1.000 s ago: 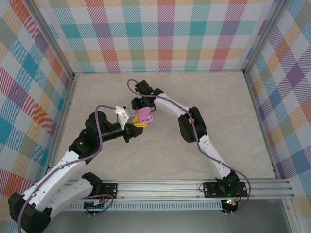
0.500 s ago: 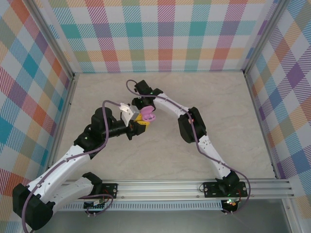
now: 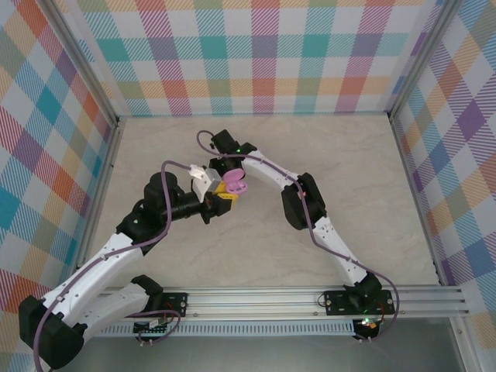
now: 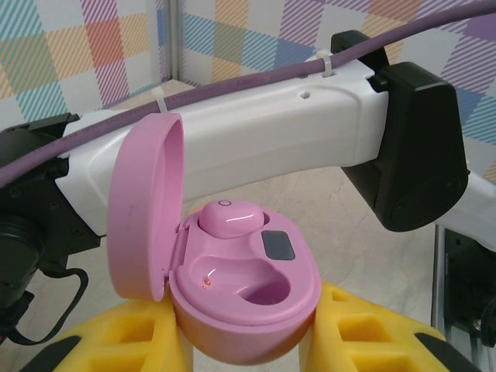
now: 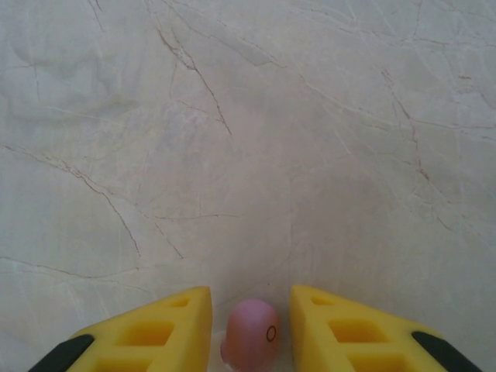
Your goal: Insert the wireless bluetooth earbuds into the charging case
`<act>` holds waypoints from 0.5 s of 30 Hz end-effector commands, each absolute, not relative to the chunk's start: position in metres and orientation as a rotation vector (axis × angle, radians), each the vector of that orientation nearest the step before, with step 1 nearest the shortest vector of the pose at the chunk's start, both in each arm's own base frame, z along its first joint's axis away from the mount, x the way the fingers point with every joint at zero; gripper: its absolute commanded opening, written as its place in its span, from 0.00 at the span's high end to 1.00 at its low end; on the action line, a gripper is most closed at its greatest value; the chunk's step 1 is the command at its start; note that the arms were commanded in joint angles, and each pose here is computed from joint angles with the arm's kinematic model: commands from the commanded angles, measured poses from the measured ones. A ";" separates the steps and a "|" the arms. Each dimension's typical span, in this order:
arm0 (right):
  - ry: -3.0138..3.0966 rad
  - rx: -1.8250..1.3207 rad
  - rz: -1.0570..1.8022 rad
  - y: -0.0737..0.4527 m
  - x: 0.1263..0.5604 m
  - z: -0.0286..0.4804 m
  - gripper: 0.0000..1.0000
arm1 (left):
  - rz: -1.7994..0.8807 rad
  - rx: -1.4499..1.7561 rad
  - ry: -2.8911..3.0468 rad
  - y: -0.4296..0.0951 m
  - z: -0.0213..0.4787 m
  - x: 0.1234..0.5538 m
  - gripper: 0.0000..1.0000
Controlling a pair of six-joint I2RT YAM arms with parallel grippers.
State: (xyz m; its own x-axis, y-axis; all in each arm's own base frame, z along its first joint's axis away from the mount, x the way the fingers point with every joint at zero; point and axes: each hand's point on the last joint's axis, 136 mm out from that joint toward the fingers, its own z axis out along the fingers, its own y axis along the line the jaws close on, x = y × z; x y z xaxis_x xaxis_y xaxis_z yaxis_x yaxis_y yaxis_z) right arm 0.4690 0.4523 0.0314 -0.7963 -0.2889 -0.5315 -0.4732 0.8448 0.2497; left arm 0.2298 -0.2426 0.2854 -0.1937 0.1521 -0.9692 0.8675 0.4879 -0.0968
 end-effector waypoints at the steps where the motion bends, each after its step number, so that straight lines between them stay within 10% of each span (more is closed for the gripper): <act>1: 2.575 -0.632 0.480 0.451 0.450 0.026 0.69 | -0.818 0.870 1.615 -0.238 0.302 0.227 0.88; 15: 2.519 -0.644 0.432 0.414 0.437 0.073 0.73 | -0.828 0.867 1.619 -0.237 0.303 0.225 0.87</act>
